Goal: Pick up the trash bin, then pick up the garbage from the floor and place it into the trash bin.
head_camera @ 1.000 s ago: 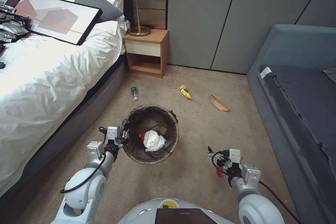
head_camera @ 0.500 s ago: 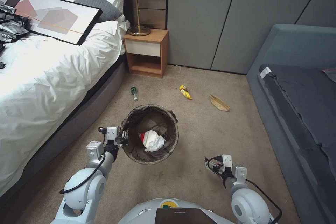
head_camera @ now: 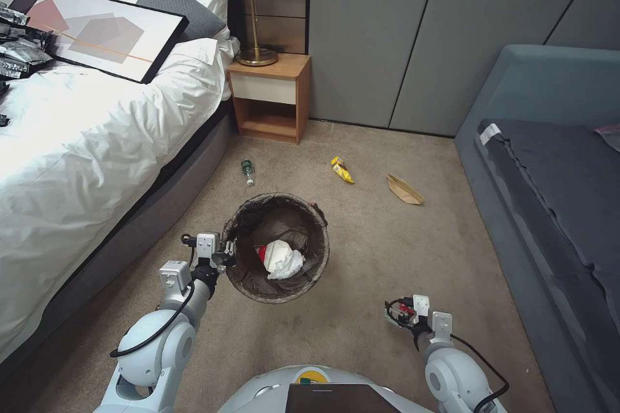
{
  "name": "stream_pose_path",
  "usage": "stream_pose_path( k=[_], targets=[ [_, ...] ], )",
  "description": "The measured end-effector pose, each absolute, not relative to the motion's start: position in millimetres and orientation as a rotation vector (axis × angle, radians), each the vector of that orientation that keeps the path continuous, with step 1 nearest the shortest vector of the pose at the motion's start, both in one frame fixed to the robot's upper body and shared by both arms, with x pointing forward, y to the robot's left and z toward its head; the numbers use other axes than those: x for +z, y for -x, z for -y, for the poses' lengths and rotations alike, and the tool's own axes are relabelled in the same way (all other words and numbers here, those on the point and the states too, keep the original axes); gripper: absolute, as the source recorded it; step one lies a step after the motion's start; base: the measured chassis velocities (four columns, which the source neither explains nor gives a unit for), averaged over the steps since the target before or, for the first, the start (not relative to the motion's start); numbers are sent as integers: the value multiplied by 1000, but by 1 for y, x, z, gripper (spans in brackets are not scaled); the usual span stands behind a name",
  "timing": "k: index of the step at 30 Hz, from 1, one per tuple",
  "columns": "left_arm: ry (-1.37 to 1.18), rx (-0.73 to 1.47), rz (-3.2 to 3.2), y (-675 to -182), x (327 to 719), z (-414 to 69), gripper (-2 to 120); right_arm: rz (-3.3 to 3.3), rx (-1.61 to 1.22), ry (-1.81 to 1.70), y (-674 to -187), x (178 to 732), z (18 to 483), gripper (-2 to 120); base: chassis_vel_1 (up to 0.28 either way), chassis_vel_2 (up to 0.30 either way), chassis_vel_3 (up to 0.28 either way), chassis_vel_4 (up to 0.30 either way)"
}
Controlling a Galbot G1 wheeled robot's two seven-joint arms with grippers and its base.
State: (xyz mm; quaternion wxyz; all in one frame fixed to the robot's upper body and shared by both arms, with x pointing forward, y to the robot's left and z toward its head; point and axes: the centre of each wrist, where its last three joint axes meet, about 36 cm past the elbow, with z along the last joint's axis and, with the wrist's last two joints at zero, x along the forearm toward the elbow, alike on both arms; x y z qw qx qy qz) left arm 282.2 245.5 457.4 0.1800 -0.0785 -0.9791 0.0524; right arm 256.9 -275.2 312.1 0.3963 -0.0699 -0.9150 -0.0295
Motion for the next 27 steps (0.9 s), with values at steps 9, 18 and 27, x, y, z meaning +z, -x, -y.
stream_pose_path(
  k=[9,18,27],
  targets=[
    [222,148,2767,-282,457,-245,0,2322,-73,185,-258,308,278,100,0,0,0,0],
    [221,146,2766,-282,457,-245,0,2324,-70,190,-260,302,283,100,0,0,0,0],
    [222,144,2766,-281,458,-245,0,2331,-67,211,-267,290,292,100,0,0,0,0]
  ],
)
